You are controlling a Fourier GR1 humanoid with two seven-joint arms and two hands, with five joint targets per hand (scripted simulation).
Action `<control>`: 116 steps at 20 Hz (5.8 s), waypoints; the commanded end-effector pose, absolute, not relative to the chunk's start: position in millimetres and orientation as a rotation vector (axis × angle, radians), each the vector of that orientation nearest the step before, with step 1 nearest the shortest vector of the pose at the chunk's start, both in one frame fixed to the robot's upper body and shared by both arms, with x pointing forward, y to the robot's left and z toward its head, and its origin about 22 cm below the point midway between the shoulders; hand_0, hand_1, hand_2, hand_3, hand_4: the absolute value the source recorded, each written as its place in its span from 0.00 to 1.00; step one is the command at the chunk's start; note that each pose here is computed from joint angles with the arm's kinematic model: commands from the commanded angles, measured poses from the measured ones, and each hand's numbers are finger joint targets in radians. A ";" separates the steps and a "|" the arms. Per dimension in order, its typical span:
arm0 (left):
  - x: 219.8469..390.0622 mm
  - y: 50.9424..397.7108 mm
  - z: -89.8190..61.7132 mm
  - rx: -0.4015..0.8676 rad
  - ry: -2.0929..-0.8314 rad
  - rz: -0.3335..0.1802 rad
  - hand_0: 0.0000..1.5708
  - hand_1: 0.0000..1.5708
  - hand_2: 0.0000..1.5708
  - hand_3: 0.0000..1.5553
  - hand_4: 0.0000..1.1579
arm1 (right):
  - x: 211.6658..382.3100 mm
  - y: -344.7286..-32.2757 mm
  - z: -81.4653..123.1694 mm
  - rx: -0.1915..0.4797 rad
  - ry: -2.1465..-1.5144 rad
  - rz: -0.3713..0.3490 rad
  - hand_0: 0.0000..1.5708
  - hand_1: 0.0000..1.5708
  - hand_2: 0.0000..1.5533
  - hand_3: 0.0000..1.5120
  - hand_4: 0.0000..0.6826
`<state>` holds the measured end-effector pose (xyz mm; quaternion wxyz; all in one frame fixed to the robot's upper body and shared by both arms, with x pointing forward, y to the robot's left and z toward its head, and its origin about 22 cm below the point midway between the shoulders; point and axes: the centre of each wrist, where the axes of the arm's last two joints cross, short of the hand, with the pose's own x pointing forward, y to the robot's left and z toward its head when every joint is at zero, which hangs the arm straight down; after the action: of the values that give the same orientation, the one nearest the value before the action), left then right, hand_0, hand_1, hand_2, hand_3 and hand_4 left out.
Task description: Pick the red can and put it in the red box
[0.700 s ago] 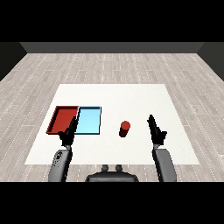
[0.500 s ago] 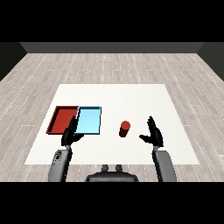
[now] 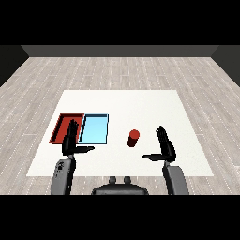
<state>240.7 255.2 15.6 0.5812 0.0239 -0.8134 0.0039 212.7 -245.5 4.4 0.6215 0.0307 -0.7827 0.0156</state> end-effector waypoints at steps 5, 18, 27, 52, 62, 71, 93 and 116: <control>238.5 253.6 6.6 0.026 -1.954 0.036 0.00 0.00 0.00 0.00 0.00 | 213.0 -236.7 -7.9 0.123 -1.856 0.006 0.00 0.00 0.00 0.00 0.00; 244.7 245.9 10.0 0.043 -1.979 -0.005 0.00 0.00 0.00 0.00 0.00 | 240.0 -249.8 -10.6 0.096 -1.835 -0.007 0.00 0.00 0.00 0.00 0.00; 253.8 254.3 23.0 0.027 -1.962 0.028 0.00 0.00 0.00 0.00 0.00 | 245.1 -246.8 -29.1 0.149 -1.809 -0.001 0.00 0.00 0.00 0.00 0.00; 246.3 252.4 24.6 -0.003 -1.967 0.037 0.00 0.00 0.00 0.00 0.00 | 274.3 -206.1 -62.5 0.262 -1.715 -0.126 0.00 0.00 0.00 0.00 0.00; 240.5 258.6 23.1 -0.011 -1.982 0.063 0.00 0.00 0.00 0.00 0.00 | 288.7 -163.7 -66.3 0.287 -1.695 -0.131 0.00 0.00 0.00 0.00 0.00; 233.8 272.8 26.3 0.026 -1.981 0.050 0.00 0.00 0.00 0.00 0.00 | 285.5 -161.4 -85.6 0.269 -1.708 -0.093 0.00 0.00 0.00 0.00 0.00; 250.2 276.1 11.7 0.013 -1.984 0.092 0.00 0.00 0.00 0.00 0.00 | 303.1 -152.8 -81.1 0.270 -1.651 -0.085 0.00 0.00 0.00 0.00 0.00; 255.1 234.0 27.0 -0.003 -1.984 0.020 0.00 0.00 0.00 0.00 0.00 | 322.9 -142.9 -30.4 0.088 -1.762 0.003 0.93 0.93 0.93 0.93 0.97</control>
<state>239.1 250.0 10.3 0.5469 0.0095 -0.8370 0.0149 311.4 -138.8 -49.7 0.6514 0.0359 -0.7579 0.0004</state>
